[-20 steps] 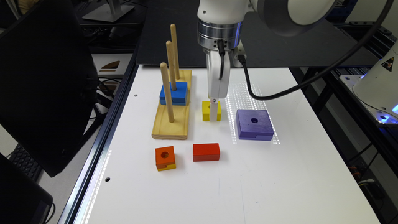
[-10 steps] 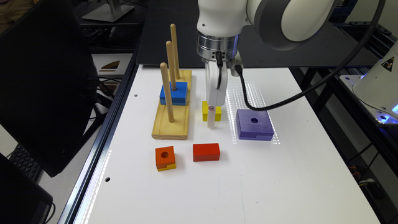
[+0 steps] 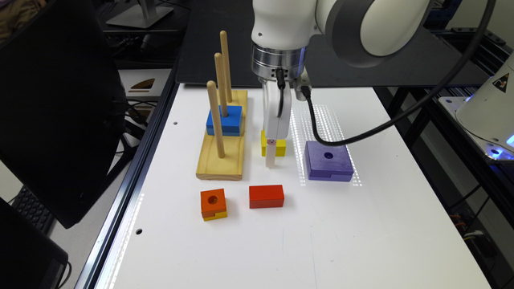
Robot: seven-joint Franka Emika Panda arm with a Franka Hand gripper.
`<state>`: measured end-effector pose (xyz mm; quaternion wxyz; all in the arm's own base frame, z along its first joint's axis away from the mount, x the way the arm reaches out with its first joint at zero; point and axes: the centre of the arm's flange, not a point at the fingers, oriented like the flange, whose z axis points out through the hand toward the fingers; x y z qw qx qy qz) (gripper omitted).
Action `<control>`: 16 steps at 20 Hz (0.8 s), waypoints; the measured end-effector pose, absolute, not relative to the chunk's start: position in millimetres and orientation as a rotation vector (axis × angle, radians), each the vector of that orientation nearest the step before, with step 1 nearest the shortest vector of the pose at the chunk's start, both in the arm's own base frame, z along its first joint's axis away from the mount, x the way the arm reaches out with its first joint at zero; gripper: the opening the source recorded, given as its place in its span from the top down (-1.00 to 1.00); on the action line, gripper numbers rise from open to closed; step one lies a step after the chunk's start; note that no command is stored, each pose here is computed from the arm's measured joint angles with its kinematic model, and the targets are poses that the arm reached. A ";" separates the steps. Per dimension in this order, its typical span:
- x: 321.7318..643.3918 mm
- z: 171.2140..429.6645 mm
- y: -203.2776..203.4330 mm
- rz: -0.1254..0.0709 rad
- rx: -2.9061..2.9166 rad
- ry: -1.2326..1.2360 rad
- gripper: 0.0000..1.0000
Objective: Pick up yellow block.
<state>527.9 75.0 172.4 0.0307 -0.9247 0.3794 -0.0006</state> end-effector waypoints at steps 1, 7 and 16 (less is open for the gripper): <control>527.8 172.6 74.6 -0.002 -2.849 1.170 1.00; 527.8 172.6 74.6 -0.002 -2.849 1.170 1.00; 528.8 181.8 73.8 -0.006 -2.851 1.171 1.00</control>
